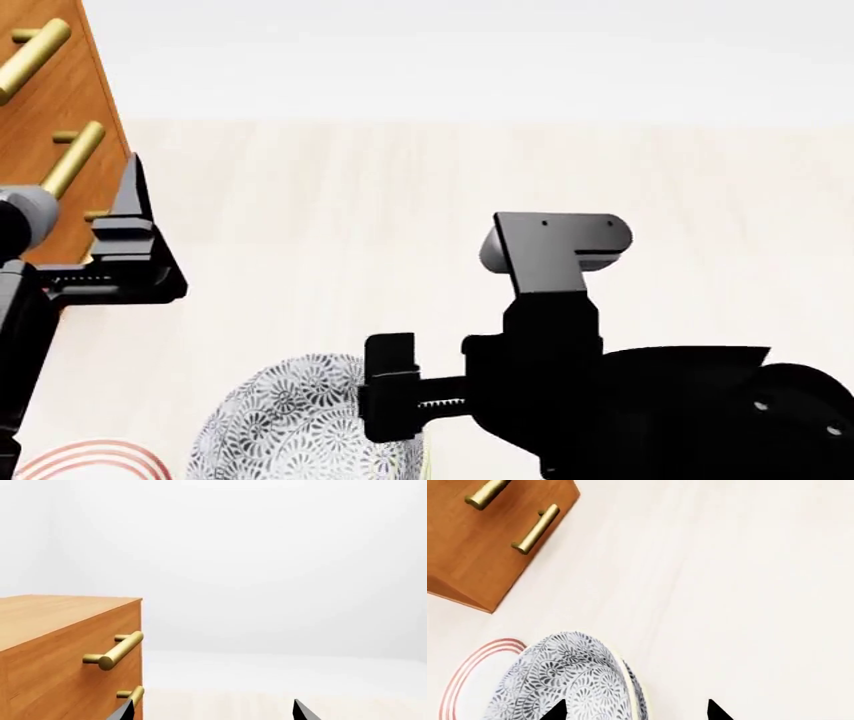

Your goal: Stack the bowl at the front on the bowl in the middle.

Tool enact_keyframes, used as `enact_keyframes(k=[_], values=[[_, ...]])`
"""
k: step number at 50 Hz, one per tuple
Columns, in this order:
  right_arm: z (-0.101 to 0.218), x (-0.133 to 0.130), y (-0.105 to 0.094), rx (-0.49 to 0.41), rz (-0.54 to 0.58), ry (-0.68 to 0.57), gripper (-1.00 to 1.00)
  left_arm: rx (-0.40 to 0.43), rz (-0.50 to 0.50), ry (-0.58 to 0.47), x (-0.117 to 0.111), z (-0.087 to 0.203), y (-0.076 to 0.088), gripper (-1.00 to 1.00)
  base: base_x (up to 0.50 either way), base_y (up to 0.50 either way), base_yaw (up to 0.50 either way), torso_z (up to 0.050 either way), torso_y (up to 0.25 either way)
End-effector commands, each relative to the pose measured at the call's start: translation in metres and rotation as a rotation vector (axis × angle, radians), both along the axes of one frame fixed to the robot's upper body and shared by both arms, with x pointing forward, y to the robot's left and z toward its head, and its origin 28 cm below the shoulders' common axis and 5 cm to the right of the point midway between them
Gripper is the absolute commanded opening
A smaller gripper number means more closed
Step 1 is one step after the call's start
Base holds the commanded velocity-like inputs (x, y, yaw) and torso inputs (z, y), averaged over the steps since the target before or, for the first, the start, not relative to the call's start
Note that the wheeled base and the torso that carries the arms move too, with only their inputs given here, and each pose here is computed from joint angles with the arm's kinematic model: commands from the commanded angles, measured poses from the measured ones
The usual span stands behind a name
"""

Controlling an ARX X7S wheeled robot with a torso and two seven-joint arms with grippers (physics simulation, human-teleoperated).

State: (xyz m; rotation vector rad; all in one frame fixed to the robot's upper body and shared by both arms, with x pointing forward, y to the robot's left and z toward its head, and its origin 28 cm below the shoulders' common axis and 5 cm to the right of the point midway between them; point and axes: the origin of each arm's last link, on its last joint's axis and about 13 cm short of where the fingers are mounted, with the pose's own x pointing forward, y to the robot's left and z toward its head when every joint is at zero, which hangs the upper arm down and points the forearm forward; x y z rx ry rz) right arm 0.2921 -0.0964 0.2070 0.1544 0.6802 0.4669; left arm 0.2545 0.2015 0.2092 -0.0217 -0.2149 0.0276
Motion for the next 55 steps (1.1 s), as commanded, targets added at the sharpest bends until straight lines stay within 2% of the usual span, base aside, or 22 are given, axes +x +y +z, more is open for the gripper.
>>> enact_keyframes(k=[1,8,11,12,14,23,24,25,27,28,29,30,32,34,35,36,37,39,42,47,55], values=[[0.019,-0.011,-0.007,0.003,-0.055,-0.108,1.0,-0.002,-0.001,0.0,0.0,0.001,0.0,1.0,0.0,0.0,0.0,0.0,0.0],[0.031,-0.016,-0.011,0.019,-0.074,-0.178,1.0,-0.003,-0.004,0.001,0.0,0.001,-0.001,1.0,0.0,0.0,0.0,0.0,0.0],[0.036,-0.017,-0.013,0.025,-0.085,-0.288,1.0,-0.003,-0.004,0.001,-0.001,0.001,0.0,1.0,0.0,0.0,0.0,0.0,0.0],[0.035,-0.017,-0.013,0.022,-0.09,-0.275,1.0,-0.003,-0.005,0.001,-0.001,0.001,-0.001,1.0,0.0,0.0,0.0,0.0,0.0],[0.036,-0.017,-0.012,0.023,-0.089,-0.336,1.0,-0.004,-0.004,0.001,0.0,0.001,0.0,1.0,0.0,0.0,0.0,0.0,0.0],[0.038,-0.017,-0.013,0.012,-0.12,-0.405,1.0,-0.021,-0.01,-0.017,0.0,0.003,-0.001,1.0,0.0,0.0,0.0,0.0,0.0],[0.036,-0.017,-0.014,-0.025,-0.144,-0.445,1.0,-0.028,-0.018,-0.027,0.0,0.003,-0.001,1.0,0.0,0.0,0.0,0.0,0.0],[0.034,-0.017,-0.014,-0.006,-0.144,-0.472,1.0,-0.032,-0.018,-0.03,0.0,0.003,-0.001,1.0,0.0,0.0,0.0,0.0,0.0],[0.031,-0.016,-0.014,-0.047,-0.157,-0.546,1.0,-0.047,-0.022,-0.04,-0.001,0.005,-0.001,1.0,0.0,0.0,0.0,0.0,0.0],[0.031,-0.017,-0.014,-0.03,-0.157,-0.57,1.0,-0.053,-0.024,-0.042,-0.001,0.005,0.0,1.0,0.0,0.0,0.0,0.0,0.0],[0.032,-0.019,-0.014,-0.073,-0.19,-0.641,1.0,-0.067,-0.026,-0.055,-0.001,0.006,0.0,1.0,0.0,0.0,0.0,0.0,0.0],[0.032,-0.02,-0.014,-0.055,-0.168,-0.666,1.0,-0.076,-0.027,-0.059,-0.001,0.007,0.0,1.0,0.0,0.0,0.0,0.0,0.0],[0.035,-0.026,-0.013,-0.076,-0.193,-0.764,1.0,-0.093,-0.033,-0.068,-0.002,0.009,0.0,1.0,0.0,0.0,0.0,0.0,0.0],[0.037,-0.029,-0.013,-0.086,-0.22,-0.812,1.0,-0.098,-0.035,-0.076,-0.003,0.011,0.0,1.0,0.0,0.0,0.0,0.0,0.0],[0.038,-0.03,-0.013,-0.095,-0.226,-0.82,1.0,-0.099,-0.034,-0.078,-0.004,0.011,0.0,1.0,0.0,0.0,0.0,0.0,0.0],[0.039,-0.03,-0.013,-0.066,-0.226,-0.819,1.0,-0.105,-0.036,-0.081,-0.004,0.012,0.0,1.0,0.0,0.0,0.0,0.0,0.0],[0.04,-0.03,-0.014,-0.095,-0.242,-0.856,1.0,-0.108,-0.037,-0.084,-0.004,0.013,0.0,1.0,0.0,0.0,0.0,0.0,0.0],[0.039,-0.029,-0.015,-0.066,-0.244,-0.864,1.0,-0.112,-0.041,-0.091,-0.004,0.013,0.001,1.0,0.0,0.0,0.0,0.0,0.0],[0.039,-0.03,-0.016,-0.077,-0.27,-0.906,1.0,-0.127,-0.048,-0.1,-0.004,0.016,0.002,1.0,0.0,0.0,0.0,0.0,0.0],[0.042,-0.035,-0.013,-0.175,-0.301,-1.001,1.0,-0.141,-0.048,-0.111,-0.005,0.019,0.002,1.0,0.0,0.0,0.0,0.0,0.0],[0.045,-0.036,-0.013,-0.171,-0.299,-1.006,1.0,-0.133,-0.049,-0.113,-0.005,0.019,0.002,1.0,0.0,0.0,0.0,0.0,0.0]])
